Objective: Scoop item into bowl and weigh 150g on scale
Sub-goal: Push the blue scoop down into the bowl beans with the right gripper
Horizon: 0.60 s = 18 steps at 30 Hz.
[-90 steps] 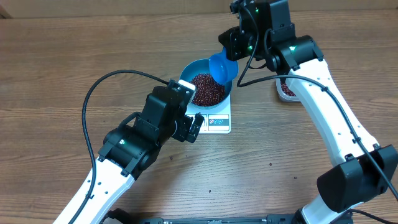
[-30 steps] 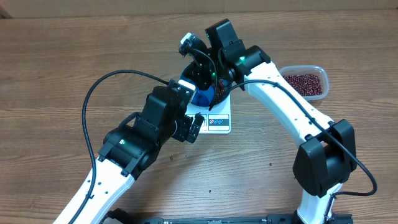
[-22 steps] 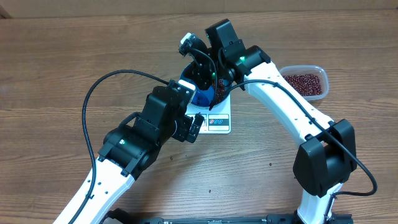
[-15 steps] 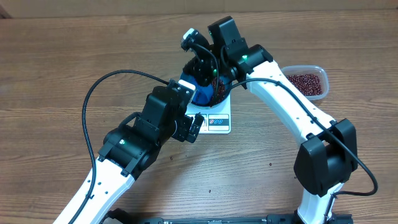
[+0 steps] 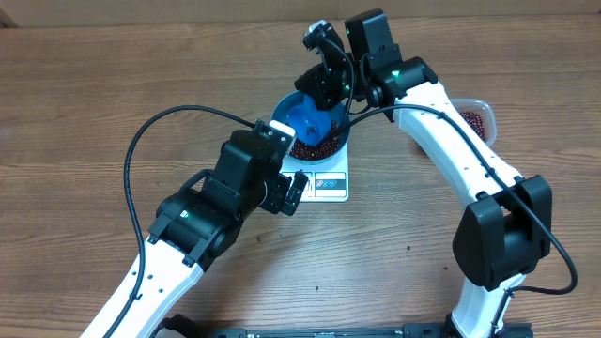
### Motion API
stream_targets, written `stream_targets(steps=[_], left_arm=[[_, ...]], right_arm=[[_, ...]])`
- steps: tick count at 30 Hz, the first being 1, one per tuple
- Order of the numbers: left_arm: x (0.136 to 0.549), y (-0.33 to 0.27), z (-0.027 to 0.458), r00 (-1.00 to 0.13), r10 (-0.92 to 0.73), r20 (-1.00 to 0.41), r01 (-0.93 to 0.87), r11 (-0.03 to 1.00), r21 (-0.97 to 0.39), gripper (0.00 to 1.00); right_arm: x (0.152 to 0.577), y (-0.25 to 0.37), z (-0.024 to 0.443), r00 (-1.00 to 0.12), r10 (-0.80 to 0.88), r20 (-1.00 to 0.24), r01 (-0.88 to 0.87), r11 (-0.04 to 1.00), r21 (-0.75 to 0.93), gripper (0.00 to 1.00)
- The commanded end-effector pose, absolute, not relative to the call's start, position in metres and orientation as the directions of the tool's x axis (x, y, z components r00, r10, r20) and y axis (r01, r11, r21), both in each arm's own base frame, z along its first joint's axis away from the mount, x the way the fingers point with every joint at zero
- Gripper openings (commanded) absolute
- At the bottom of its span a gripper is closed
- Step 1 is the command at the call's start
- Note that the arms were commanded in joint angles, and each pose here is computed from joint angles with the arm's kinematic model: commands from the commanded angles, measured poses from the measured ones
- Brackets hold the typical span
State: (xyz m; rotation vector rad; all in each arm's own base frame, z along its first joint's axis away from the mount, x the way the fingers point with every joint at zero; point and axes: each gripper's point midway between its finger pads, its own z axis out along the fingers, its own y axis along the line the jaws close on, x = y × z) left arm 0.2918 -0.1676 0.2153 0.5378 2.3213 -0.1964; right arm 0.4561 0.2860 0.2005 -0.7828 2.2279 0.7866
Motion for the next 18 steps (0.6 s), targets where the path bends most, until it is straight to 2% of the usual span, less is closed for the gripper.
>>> stream_targets(steps=[1,18], left_arm=[[0.2931,-0.1665,0.2110,-0.652,0.320,-0.688,0.424,0.905,0.019,0.99],[0.2931,-0.1665,0.2110,-0.652,0.320,-0.688,0.424,0.905,0.019,1.00]], right_arm=[[0.4563,0.2855,0.2112,-0.619,-0.280,-0.734,-0.696,0.627,0.349,0.04],[0.4598,0.2848,0.2151,-0.607,-0.270,-0.748,-0.703,0.622,0.346,0.04]])
